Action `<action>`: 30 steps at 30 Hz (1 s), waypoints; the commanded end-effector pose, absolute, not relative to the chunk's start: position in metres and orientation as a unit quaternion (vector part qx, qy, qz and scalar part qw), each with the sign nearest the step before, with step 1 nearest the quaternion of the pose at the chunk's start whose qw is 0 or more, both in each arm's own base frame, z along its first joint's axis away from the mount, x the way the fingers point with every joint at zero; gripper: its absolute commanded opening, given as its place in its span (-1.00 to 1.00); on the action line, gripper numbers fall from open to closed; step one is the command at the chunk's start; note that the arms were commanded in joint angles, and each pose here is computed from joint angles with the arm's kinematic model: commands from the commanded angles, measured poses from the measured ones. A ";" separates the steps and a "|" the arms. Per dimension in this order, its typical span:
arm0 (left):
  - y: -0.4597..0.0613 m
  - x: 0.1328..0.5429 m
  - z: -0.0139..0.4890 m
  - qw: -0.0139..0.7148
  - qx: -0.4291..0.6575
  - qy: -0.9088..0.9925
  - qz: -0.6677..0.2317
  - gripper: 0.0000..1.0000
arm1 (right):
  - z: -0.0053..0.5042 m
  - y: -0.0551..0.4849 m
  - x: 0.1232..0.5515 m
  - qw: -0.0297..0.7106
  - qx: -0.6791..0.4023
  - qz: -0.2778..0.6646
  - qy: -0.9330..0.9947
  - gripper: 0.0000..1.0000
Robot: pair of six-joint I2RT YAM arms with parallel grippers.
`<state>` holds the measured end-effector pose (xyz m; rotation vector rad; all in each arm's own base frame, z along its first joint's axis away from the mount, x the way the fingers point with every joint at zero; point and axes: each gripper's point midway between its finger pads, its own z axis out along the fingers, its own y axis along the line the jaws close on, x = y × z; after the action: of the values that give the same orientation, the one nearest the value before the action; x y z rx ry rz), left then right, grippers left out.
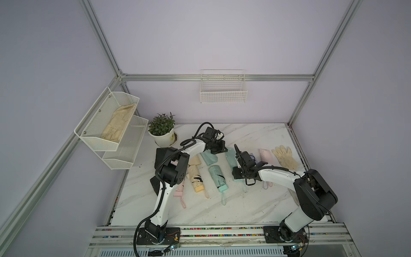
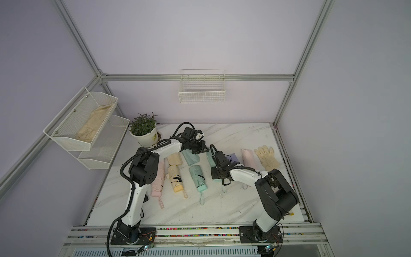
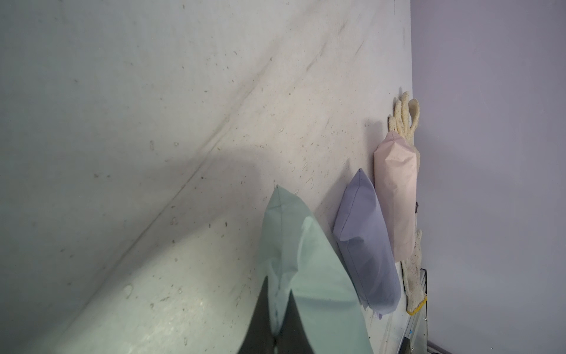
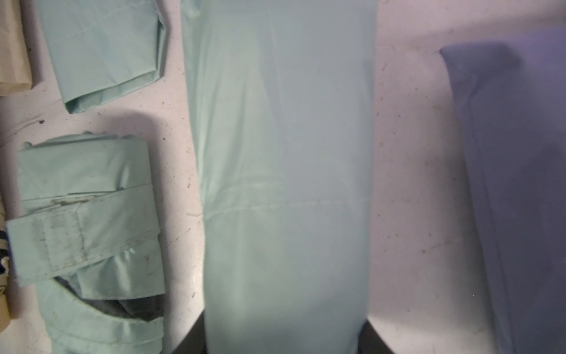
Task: Take umbrellas out of sleeves
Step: Take out the umbrella from the umbrella sleeve.
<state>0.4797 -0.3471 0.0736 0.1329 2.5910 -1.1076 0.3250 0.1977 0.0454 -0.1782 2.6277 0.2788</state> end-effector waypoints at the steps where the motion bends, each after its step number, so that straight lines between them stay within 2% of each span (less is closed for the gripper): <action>1: -0.322 0.513 0.112 0.234 0.043 0.897 -0.372 -1.00 | 0.048 0.199 0.328 0.251 -0.061 0.105 0.960 -0.12; 16: -0.291 0.524 0.130 0.257 0.020 0.895 -0.365 -1.00 | 0.050 0.202 0.327 0.251 -0.068 0.114 0.959 -0.15; 20: -0.294 0.526 0.131 0.254 0.020 0.892 -0.372 -1.00 | 0.064 0.243 0.313 0.237 -0.129 0.227 0.936 -0.19; 22: -0.294 0.527 0.131 0.255 0.020 0.893 -0.372 -1.00 | 0.068 0.250 0.309 0.233 -0.140 0.250 0.929 -0.19; 26: -0.292 0.527 0.133 0.257 0.020 0.892 -0.371 -1.00 | 0.064 0.235 0.315 0.244 -0.125 0.206 0.939 -0.19; 30: -0.290 0.528 0.132 0.256 0.018 0.892 -0.371 -1.00 | 0.049 0.200 0.326 0.248 -0.069 0.105 0.961 -0.16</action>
<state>0.4880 -0.3190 0.0911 0.0734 2.5921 -1.1112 0.3317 0.2204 0.0563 -0.2298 2.5698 0.4461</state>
